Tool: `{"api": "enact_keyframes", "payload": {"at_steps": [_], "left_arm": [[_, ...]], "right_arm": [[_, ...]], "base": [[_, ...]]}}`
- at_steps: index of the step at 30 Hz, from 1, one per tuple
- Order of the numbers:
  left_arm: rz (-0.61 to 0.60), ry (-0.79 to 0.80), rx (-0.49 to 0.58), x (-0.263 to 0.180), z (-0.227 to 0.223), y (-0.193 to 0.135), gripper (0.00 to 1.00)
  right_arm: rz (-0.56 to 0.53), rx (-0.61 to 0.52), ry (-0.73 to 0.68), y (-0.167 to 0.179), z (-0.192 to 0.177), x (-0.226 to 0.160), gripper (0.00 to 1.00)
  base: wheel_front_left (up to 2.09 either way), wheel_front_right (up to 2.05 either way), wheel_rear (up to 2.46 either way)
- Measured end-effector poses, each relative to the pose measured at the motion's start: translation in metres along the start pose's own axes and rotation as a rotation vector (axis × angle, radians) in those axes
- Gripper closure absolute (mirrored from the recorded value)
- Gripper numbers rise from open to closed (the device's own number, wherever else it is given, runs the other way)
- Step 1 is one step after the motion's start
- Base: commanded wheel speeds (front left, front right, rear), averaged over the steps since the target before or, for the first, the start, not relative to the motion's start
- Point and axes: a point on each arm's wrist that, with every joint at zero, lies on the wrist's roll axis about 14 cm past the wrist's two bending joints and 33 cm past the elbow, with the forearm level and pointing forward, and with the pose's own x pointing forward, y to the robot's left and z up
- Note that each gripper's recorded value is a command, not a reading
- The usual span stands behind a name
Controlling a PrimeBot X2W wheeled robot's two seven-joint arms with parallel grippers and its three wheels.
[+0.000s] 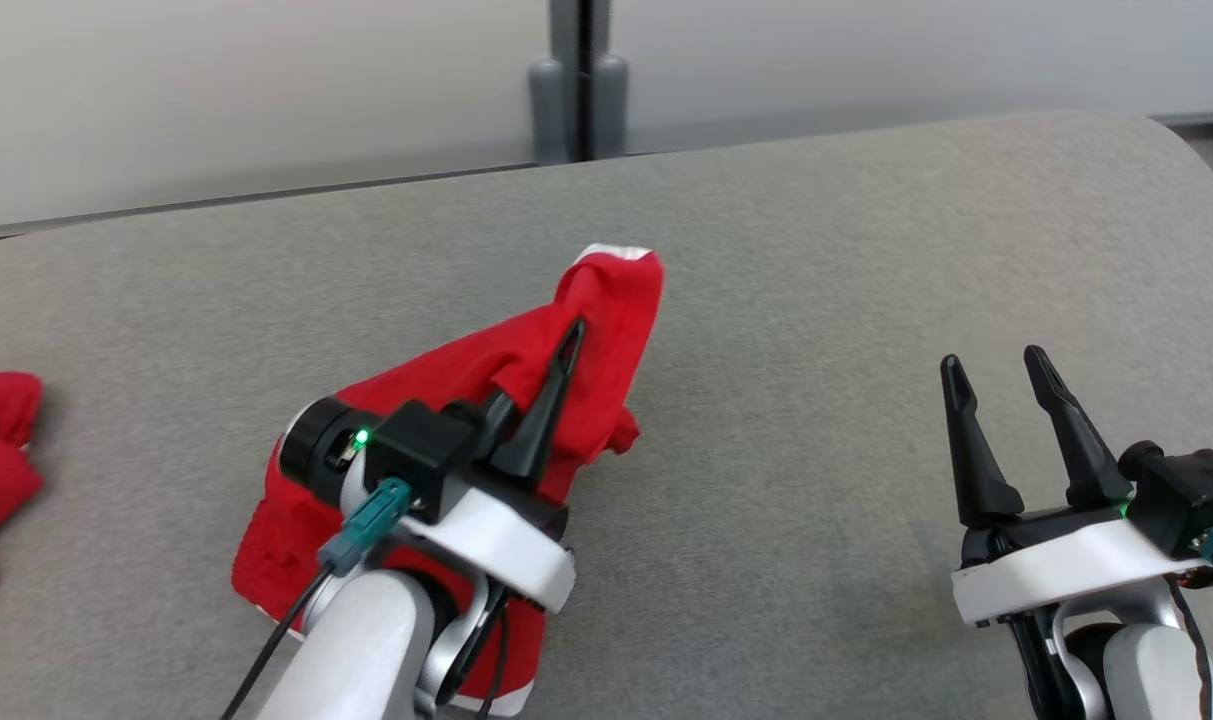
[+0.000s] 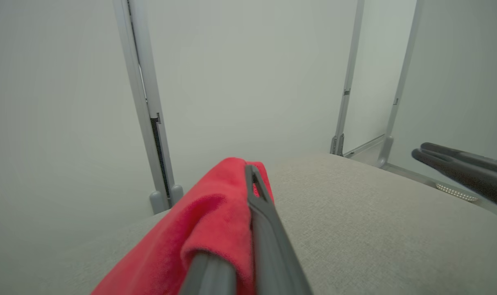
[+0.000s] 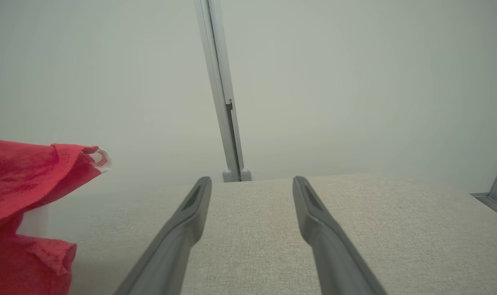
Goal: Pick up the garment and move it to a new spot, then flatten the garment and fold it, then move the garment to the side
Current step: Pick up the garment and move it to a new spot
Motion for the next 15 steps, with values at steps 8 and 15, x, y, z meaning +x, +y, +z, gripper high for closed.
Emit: {"api": "enact_keyframes", "payload": {"at_steps": [8,15], "left_arm": [[-0.375,0.044,-0.029,0.073,-0.032,-0.1,1.0],[-0.496,0.302,-0.091,0.068,-0.128,-0.133,0.0]], "right_arm": [[-0.223,0.015,0.032,-0.067,-0.02,-0.028,0.0],[-0.31,0.013,0.096,-0.092,-0.047,-0.038,0.0]], "base": [[0.0,0.0,0.0],[0.0,0.0,0.0]]}}
